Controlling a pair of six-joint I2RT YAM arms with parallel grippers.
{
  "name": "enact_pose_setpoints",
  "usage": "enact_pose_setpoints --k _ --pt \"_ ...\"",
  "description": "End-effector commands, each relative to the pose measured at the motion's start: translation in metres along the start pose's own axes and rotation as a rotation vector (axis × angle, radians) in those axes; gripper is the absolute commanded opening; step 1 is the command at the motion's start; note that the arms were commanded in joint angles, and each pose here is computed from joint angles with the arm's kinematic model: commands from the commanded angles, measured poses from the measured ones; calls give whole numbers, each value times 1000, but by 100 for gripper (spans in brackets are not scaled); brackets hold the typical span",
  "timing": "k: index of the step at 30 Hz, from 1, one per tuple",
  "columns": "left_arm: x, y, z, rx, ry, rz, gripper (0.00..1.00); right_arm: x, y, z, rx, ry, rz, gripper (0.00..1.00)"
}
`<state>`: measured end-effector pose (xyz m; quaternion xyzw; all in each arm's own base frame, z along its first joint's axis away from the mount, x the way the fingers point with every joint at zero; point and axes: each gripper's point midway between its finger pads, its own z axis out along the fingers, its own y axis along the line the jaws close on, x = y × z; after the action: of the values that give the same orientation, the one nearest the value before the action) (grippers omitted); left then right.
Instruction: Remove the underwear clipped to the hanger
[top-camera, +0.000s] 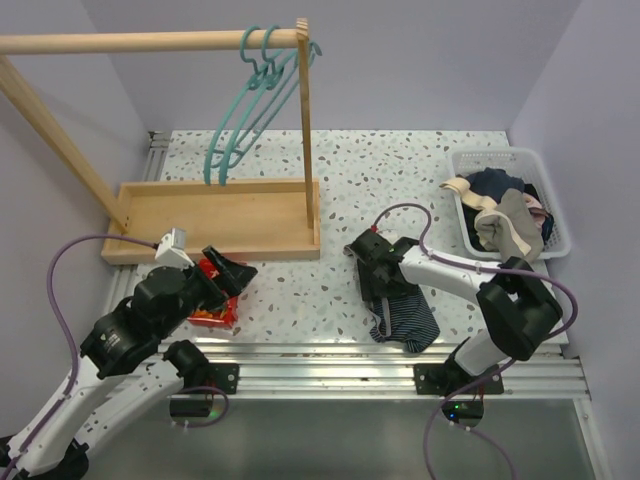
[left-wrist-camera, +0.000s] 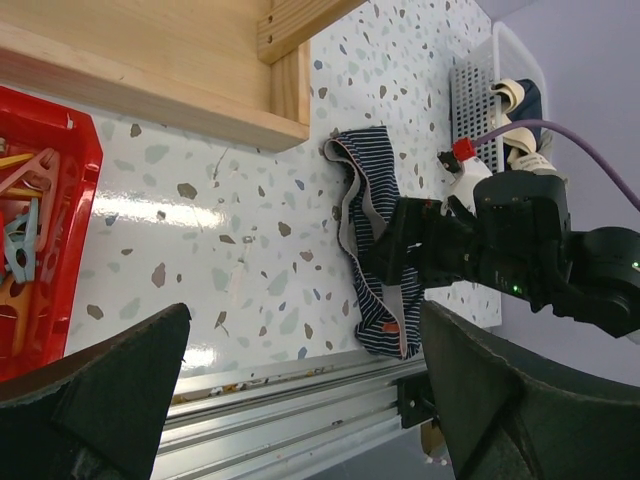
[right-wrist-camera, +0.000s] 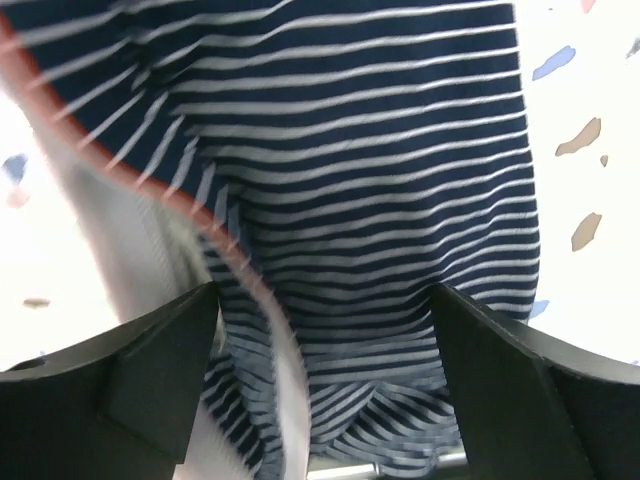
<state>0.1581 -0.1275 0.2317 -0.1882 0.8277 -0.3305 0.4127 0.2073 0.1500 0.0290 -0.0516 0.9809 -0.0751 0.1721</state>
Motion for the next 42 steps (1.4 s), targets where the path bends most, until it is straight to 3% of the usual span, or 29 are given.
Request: enact_pose_setpoints --k 1,4,6,7,8,11,14,15,17,21,24,28,29,32,33,35,36,42 --pt "-4 4 -2 -3 -31 -11 100 -5 4 16 -42 -15 124 86" --pt "-3 7 -4 -11 -31 -11 100 4 5 29 -61 18 151 78" --pt "-3 8 -4 -15 -31 -10 100 11 10 34 -82 41 157 50" --pt "-3 9 -4 -17 -29 -11 100 11 11 33 -86 41 167 29" --pt "-2 9 -4 -16 -27 -11 100 8 12 28 -104 29 179 0" --pt "-2 9 -5 -14 -26 -8 100 -7 14 9 -158 -35 211 0" --pt "-3 8 -6 -9 -27 -4 100 -47 9 -42 -230 -213 269 0" --pt "-2 8 -5 -8 -26 -1 100 -74 -4 -73 -221 -322 311 0" --pt "-2 5 -2 -2 -21 4 100 -102 -25 -102 -183 -423 353 0" --pt "3 0 8 1 10 24 100 -166 -102 -168 62 -592 477 0" --pt "2 -15 14 49 13 29 100 -196 -172 -177 276 -626 634 0" --pt "1 -37 21 127 28 46 100 -204 -252 -172 508 -652 875 0" --pt "0 -41 22 139 29 51 100 -201 -281 -176 621 -711 961 0" --pt "-3 -55 29 169 32 68 100 -194 -323 -184 741 -835 1048 0" --pt "-4 -59 34 170 34 84 100 -201 -329 -168 735 -866 1028 0" --pt "-5 -62 40 161 36 97 100 -199 -349 -134 749 -806 1082 0" --pt "-4 -63 48 150 46 111 100 -183 -357 -110 775 -694 1075 0" --pt "9 -69 81 124 120 158 100 -167 -328 24 657 -342 981 0"
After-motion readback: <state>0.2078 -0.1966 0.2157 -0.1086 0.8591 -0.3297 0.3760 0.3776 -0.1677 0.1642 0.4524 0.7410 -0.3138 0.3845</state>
